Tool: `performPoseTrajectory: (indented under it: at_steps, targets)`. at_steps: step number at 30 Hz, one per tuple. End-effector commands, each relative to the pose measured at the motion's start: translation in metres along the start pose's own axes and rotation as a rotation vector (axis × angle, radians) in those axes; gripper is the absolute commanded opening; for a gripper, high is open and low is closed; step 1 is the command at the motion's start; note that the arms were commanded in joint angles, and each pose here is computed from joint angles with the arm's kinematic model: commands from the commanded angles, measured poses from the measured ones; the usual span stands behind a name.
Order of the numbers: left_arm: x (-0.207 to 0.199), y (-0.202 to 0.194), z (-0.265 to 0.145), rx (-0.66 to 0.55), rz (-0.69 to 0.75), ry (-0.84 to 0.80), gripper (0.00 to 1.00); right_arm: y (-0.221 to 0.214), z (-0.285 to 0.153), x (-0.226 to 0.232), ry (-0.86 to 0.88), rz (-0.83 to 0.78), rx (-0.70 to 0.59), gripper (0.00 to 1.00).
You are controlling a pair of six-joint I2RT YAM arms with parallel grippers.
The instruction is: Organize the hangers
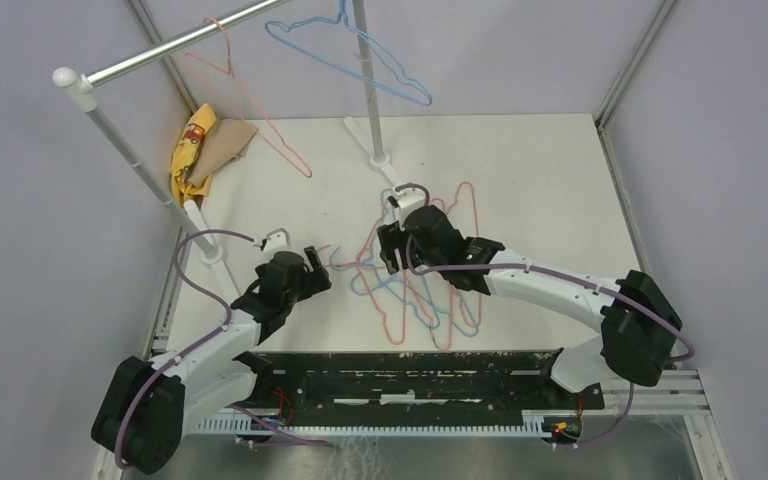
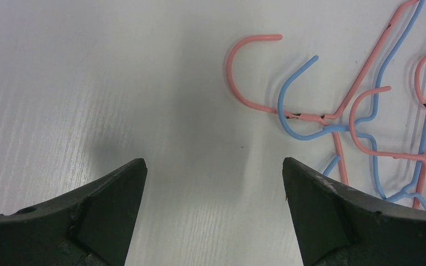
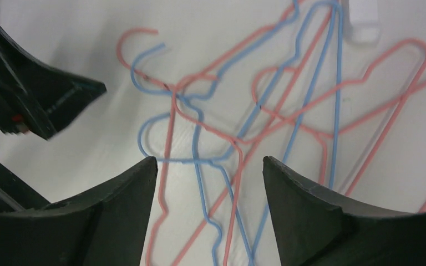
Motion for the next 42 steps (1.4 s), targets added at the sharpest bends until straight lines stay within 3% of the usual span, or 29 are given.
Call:
performPoseTrajectory:
  at_steps: [1, 3, 8, 11, 20, 22, 26, 27, 30, 33, 37, 42]
  targets:
    - [-0.019, 0.025, 0.001, -0.066, -0.023, -0.048, 0.99, -0.041, -0.016, -0.018, -0.095, -0.055, 0.126, 0.67]
    - [-0.021, 0.025, 0.001, -0.062, -0.024, -0.055, 0.99, -0.066, -0.015, -0.025, -0.12, -0.067, 0.201, 0.58]
    - [-0.019, 0.021, 0.002, -0.058, -0.024, -0.052, 0.99, -0.106, -0.005, -0.035, -0.148, -0.063, 0.3, 0.57]
    - [-0.018, 0.019, 0.002, -0.053, -0.026, -0.052, 0.99, -0.12, 0.003, -0.036, -0.149, -0.071, 0.33, 0.57]
    - [-0.014, 0.017, -0.003, -0.059, -0.036, -0.058, 0.99, -0.137, 0.023, -0.03, -0.123, -0.075, 0.381, 0.42]
    - [-0.014, 0.016, -0.004, -0.057, -0.038, -0.06, 0.99, -0.139, 0.025, -0.031, -0.127, -0.076, 0.383, 0.32]
    - [-0.014, 0.015, -0.006, -0.052, -0.034, -0.066, 0.99, -0.141, 0.027, -0.032, -0.124, -0.066, 0.398, 0.02]
    - [-0.015, 0.017, -0.007, -0.053, -0.034, -0.069, 0.99, -0.139, 0.026, -0.031, -0.122, -0.059, 0.395, 0.01]
    - [-0.023, 0.02, -0.012, -0.052, -0.03, -0.111, 1.0, -0.124, 0.019, -0.025, -0.102, -0.033, 0.358, 0.0]
    - [-0.049, 0.027, -0.024, -0.054, -0.001, -0.263, 0.93, -0.099, 0.007, -0.017, -0.071, 0.0, 0.292, 0.01]
    - [-0.09, 0.045, -0.059, -0.14, -0.03, -0.551, 0.86, -0.051, -0.009, -0.01, -0.048, 0.068, 0.136, 0.01]
    - [-0.11, 0.05, -0.08, -0.153, -0.026, -0.685, 0.86, -0.001, -0.008, -0.003, -0.023, 0.169, -0.048, 0.0]
Point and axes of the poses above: each gripper's point midway between its finger pads, its own z axis out along the fingers, its own x axis along the line the jaws close on, y = z × x, the point moved 1 cm from there along -z, back along the fingers, and after that the axes turned 1 degree about z, right-handed, at the moved point
